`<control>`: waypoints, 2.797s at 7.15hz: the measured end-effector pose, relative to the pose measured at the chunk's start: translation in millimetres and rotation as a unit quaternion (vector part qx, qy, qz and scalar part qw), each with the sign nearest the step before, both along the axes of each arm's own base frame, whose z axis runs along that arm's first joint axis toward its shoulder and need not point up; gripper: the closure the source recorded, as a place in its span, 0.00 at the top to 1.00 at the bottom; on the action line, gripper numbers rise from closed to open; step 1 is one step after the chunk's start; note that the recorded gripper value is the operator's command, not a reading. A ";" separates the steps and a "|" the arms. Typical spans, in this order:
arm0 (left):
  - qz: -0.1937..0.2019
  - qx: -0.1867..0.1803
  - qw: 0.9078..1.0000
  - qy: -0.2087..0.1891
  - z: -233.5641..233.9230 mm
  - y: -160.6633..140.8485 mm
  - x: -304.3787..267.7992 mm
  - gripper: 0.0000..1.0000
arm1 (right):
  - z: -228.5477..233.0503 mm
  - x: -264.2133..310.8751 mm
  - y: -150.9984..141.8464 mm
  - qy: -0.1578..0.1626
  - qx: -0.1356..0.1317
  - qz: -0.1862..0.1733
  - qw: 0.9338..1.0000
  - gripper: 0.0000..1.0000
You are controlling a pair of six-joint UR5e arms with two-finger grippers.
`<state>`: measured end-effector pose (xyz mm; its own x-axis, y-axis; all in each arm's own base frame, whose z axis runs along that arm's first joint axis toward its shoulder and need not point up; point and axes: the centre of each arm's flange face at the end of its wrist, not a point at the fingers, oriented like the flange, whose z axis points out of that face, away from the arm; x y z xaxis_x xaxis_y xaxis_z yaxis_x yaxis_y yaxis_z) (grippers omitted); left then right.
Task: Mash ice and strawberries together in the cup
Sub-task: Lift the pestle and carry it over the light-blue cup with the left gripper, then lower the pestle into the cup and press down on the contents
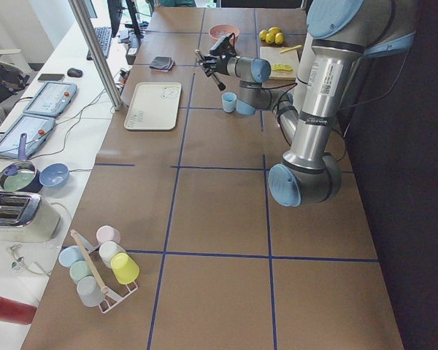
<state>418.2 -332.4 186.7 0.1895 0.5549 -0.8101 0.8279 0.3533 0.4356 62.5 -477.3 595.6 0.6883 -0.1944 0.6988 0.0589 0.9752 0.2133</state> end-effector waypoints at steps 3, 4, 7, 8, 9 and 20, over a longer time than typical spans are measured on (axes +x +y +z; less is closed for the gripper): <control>-0.042 0.026 0.999 0.000 6.1 0.8 13.2 0.00 | -0.6 0.1 0.2 0.001 0.001 0.000 1.000 0.99; -0.065 0.034 0.997 -0.019 1.3 9.3 18.2 0.00 | -0.7 0.1 0.2 0.001 0.001 0.000 1.000 0.99; -0.093 0.039 0.992 -0.076 5.4 39.0 48.8 0.00 | -1.7 0.3 -0.2 0.002 0.002 0.000 1.000 0.99; -0.112 0.049 0.989 -0.085 -9.7 38.9 49.8 0.00 | -4.0 0.3 -0.5 0.002 0.004 0.000 1.000 0.99; -0.138 0.058 0.984 -0.093 -31.3 38.1 48.5 0.00 | -5.6 0.3 -0.5 0.002 0.006 0.000 1.000 0.99; -0.162 0.045 0.980 -0.108 6.5 37.3 117.8 0.00 | -0.9 0.3 0.9 0.002 -0.002 0.003 1.000 0.99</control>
